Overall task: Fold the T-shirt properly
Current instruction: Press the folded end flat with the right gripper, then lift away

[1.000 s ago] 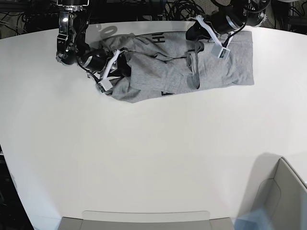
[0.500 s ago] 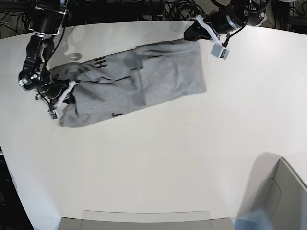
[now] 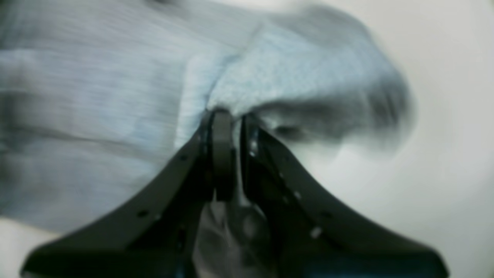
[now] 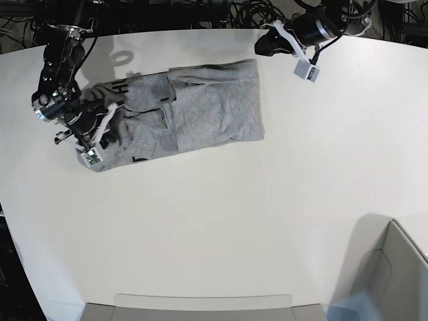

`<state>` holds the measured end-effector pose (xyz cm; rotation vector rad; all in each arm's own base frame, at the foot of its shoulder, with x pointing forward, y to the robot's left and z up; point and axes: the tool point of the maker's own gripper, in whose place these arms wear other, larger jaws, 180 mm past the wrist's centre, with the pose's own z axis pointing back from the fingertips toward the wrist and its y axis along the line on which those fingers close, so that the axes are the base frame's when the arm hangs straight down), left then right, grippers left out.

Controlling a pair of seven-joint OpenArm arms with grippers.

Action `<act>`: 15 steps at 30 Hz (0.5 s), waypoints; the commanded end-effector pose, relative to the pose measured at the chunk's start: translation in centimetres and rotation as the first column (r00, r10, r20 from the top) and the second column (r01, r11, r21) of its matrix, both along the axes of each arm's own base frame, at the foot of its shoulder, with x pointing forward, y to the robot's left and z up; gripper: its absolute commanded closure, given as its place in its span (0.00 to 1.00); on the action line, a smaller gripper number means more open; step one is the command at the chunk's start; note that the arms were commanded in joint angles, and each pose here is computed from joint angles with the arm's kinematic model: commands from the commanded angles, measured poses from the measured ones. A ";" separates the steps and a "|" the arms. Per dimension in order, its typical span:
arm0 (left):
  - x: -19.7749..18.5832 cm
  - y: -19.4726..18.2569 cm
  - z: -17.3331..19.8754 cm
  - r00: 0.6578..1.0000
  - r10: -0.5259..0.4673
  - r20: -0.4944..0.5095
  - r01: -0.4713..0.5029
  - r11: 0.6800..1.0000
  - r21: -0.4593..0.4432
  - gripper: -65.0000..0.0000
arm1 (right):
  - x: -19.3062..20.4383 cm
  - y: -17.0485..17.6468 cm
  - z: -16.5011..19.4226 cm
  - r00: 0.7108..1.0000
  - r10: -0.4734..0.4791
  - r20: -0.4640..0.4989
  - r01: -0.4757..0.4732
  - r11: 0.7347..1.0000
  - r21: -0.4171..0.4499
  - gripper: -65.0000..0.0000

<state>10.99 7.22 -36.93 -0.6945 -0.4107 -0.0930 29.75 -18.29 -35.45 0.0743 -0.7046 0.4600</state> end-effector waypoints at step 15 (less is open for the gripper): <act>0.3 0.0 0.5 1.000 -0.003 0.022 0.003 1.000 -0.005 1.00 | -2.4 17.7 5.2 0.911 0.383 0.152 -0.349 0.913 -0.211 1.00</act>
